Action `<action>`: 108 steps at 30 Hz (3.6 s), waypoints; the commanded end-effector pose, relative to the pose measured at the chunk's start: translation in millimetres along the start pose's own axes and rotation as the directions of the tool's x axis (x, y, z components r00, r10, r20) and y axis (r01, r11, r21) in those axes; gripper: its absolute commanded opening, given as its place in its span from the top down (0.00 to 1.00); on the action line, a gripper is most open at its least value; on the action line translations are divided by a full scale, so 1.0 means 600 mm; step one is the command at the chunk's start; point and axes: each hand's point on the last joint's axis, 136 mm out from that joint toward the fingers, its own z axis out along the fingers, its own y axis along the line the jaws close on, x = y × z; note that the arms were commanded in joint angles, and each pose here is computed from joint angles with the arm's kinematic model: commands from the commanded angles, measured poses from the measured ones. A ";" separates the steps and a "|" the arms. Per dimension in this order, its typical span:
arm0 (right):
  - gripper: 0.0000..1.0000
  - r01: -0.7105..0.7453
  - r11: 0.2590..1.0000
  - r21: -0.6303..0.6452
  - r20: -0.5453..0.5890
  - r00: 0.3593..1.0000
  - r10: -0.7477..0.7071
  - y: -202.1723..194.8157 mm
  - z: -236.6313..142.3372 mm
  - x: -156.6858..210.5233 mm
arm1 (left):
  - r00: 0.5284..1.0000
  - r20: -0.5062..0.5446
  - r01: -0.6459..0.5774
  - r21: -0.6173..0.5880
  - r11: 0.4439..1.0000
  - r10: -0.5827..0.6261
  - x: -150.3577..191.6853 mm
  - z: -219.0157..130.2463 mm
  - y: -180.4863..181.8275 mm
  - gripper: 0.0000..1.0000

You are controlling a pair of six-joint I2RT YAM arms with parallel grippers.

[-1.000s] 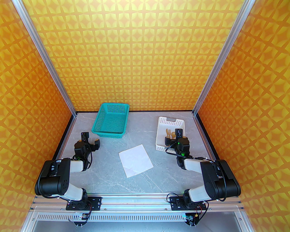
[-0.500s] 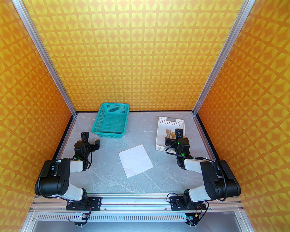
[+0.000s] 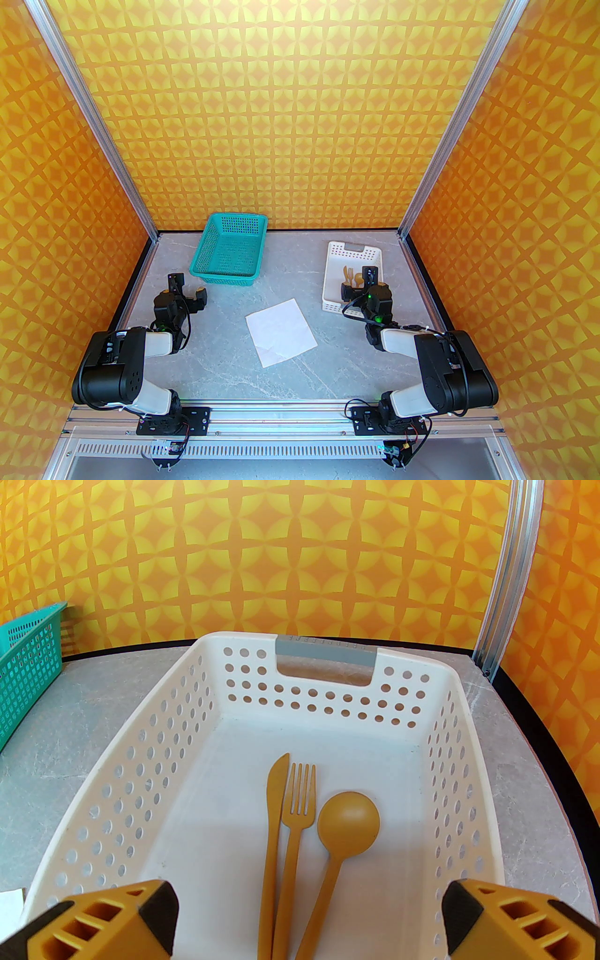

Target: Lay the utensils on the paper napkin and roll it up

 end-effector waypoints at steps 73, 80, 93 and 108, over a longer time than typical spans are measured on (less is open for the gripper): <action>0.01 -0.520 0.832 -0.195 -0.370 0.825 0.428 0.060 -0.295 -0.118 | 0.488 -0.872 0.487 0.300 0.820 0.029 0.189 -0.114 -0.419 1.00; 0.01 -0.546 0.809 -0.217 -0.432 0.797 0.422 0.077 -0.293 -0.105 | 0.442 -0.891 0.567 0.189 0.801 -0.103 0.211 -0.134 -0.405 1.00; 0.04 -0.668 0.699 -0.255 -0.597 0.678 0.429 0.137 -0.286 -0.045 | 0.336 -0.824 0.761 -0.048 0.647 -0.456 0.234 -0.188 -0.382 1.00; 0.47 -0.676 0.676 -0.295 -0.826 0.536 0.175 0.306 -0.306 0.078 | 0.341 -0.762 0.788 -0.087 0.609 -0.550 0.231 -0.226 -0.405 1.00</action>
